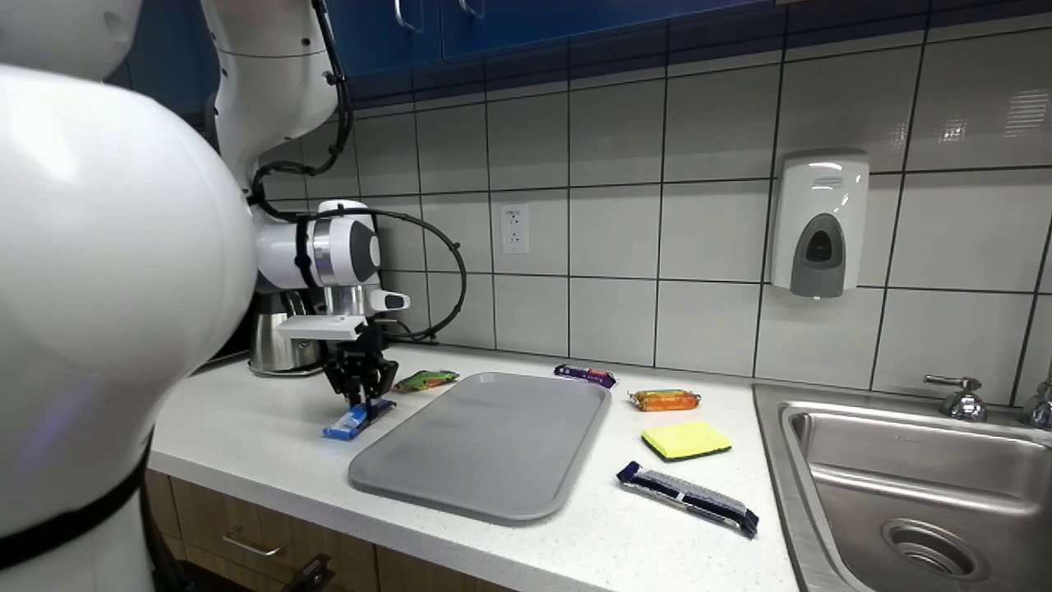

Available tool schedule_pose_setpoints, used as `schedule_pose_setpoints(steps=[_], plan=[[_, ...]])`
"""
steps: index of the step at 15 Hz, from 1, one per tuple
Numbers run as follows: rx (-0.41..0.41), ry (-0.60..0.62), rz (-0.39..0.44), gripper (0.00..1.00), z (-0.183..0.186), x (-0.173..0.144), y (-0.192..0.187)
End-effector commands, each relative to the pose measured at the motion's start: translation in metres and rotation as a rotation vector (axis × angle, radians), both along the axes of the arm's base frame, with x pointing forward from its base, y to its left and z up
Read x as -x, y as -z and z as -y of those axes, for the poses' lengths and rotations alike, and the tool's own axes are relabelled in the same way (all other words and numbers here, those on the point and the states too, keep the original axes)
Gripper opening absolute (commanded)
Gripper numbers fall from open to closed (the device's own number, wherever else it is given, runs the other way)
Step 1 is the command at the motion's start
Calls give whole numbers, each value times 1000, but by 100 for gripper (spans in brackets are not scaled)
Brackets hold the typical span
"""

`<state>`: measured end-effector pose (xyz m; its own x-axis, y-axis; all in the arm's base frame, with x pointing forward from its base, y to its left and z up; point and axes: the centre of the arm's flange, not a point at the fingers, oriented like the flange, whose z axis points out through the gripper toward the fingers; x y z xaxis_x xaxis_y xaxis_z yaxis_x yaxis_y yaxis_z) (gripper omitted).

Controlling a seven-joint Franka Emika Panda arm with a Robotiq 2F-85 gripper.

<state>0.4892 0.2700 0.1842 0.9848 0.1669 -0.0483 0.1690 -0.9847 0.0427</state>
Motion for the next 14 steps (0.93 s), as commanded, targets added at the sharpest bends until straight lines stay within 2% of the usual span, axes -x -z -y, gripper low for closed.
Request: schedule_pose_setpoints(steps=[1,6,14], plan=[[-33,4,3,7,3,1,-36],[-51,-12,26,6,12,4,-74],[-56,-13,1,4,51,13,-113]])
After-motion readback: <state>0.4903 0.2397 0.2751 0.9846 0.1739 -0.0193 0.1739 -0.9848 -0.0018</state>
